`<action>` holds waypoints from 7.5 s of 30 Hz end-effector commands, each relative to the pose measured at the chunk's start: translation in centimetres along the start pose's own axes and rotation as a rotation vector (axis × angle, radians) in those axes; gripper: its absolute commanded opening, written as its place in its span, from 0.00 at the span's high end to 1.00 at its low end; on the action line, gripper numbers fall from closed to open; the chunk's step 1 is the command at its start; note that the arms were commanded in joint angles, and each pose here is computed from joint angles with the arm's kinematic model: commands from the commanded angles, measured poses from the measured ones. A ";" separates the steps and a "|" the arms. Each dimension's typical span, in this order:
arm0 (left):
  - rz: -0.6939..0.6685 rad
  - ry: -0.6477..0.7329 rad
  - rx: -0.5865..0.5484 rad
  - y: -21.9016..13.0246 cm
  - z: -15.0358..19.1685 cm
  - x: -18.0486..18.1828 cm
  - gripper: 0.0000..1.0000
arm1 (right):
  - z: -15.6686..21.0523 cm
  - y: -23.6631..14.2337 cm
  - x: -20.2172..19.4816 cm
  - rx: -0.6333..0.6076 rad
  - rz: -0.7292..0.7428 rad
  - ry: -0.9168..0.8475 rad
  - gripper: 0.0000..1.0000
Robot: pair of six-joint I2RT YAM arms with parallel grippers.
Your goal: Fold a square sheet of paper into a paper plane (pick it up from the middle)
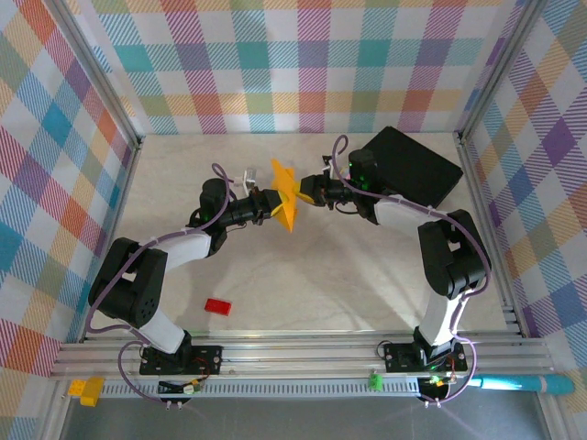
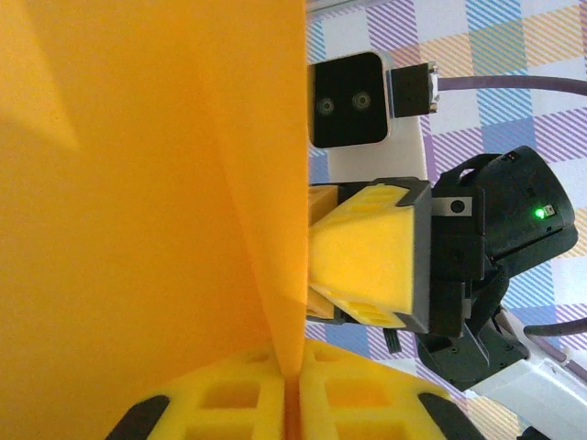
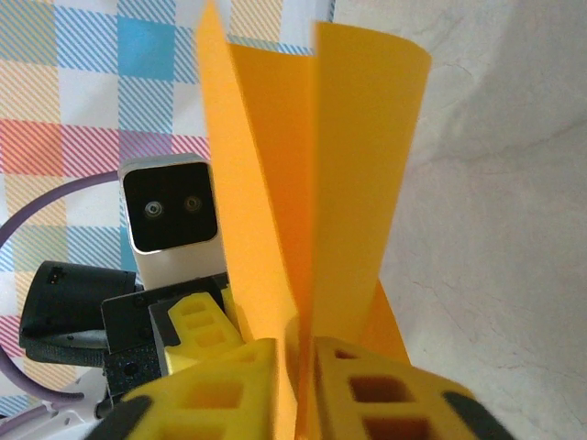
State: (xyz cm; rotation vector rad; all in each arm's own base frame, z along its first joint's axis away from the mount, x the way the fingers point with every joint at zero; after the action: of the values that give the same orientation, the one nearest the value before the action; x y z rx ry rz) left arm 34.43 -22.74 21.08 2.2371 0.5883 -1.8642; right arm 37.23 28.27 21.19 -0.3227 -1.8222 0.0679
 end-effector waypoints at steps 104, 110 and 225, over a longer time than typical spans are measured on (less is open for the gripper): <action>-0.993 0.678 0.124 2.0 2.0 -0.2 0.41 | 1.5 -11.0 -6.7 -0.262 0.774 0.032 0.40; -0.860 0.476 0.139 -0.4 0.3 3.4 0.31 | 3.2 -5.8 -6.1 -0.135 0.706 0.050 0.40; -0.774 0.762 0.115 3.1 2.5 4.5 0.37 | 4.4 -0.8 -12.2 -0.052 0.665 0.184 0.85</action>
State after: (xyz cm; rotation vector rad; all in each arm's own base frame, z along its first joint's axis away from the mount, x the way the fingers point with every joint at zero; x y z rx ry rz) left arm 34.94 -25.63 13.59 3.1304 1.8909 -1.0068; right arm 36.02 26.07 7.40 -0.8817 -1.4372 0.4233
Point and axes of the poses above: each hand's point on the last joint's axis, 136 mm out from that joint toward the fingers, its own y axis out along the fingers, its own x axis along the line the jaws close on, z = x × y, the point moved 4 cm from there along -y, back along the fingers, and after that the axes turned 3 degrees about -y, right-handed, at the moved point
